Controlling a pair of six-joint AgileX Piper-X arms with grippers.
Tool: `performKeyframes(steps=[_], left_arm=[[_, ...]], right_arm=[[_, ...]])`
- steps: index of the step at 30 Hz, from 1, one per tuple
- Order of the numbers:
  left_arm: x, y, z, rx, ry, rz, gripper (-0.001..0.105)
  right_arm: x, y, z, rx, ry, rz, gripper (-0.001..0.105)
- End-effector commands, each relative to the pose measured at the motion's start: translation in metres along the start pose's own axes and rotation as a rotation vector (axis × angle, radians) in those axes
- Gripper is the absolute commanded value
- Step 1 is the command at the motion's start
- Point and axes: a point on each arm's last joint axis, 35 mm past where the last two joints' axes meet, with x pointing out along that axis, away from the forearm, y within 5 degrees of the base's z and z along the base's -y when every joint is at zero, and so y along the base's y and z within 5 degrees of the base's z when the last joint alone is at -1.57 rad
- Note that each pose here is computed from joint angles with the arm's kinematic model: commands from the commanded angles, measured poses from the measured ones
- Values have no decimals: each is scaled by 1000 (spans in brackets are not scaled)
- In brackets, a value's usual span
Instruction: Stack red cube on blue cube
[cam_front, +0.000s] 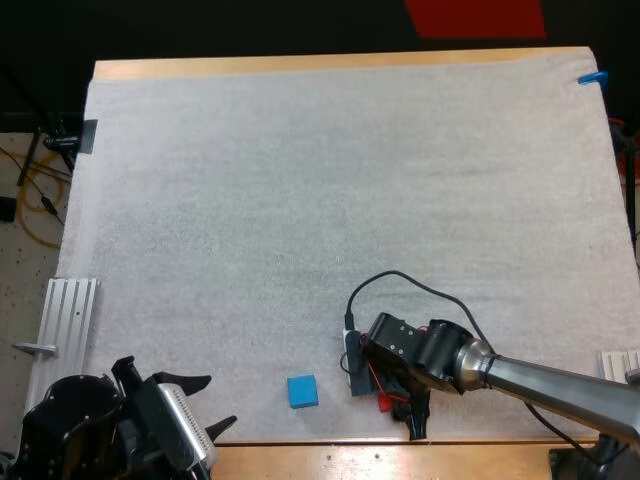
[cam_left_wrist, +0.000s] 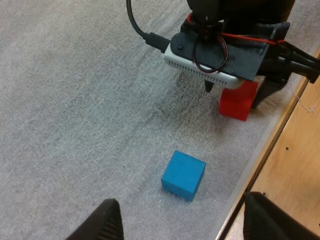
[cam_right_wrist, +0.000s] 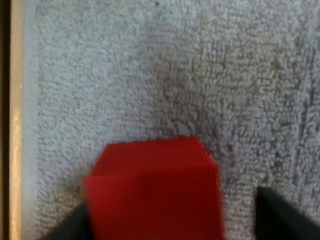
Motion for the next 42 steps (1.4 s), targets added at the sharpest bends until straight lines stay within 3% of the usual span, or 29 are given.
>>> performKeyframes(steps=[1,4,10,23,42], left_arm=[[-1,0,0,4,6,-4,52],[-1,0,0,4,6,-4,52],[-1,0,0,4,6,-4,52],[-1,0,0,4,6,-4,52],[-1,0,0,4,6,-4,52]], right_arm=[[-1,0,1,-14,-4,-4,39],[-1,-1,0,-14,11,-15,26],[-18,-7,4,-16,38,-82,25],[-101,-46,44,-15,-65,-260,25],[-69,-33,105,-128,-61,-165,25]])
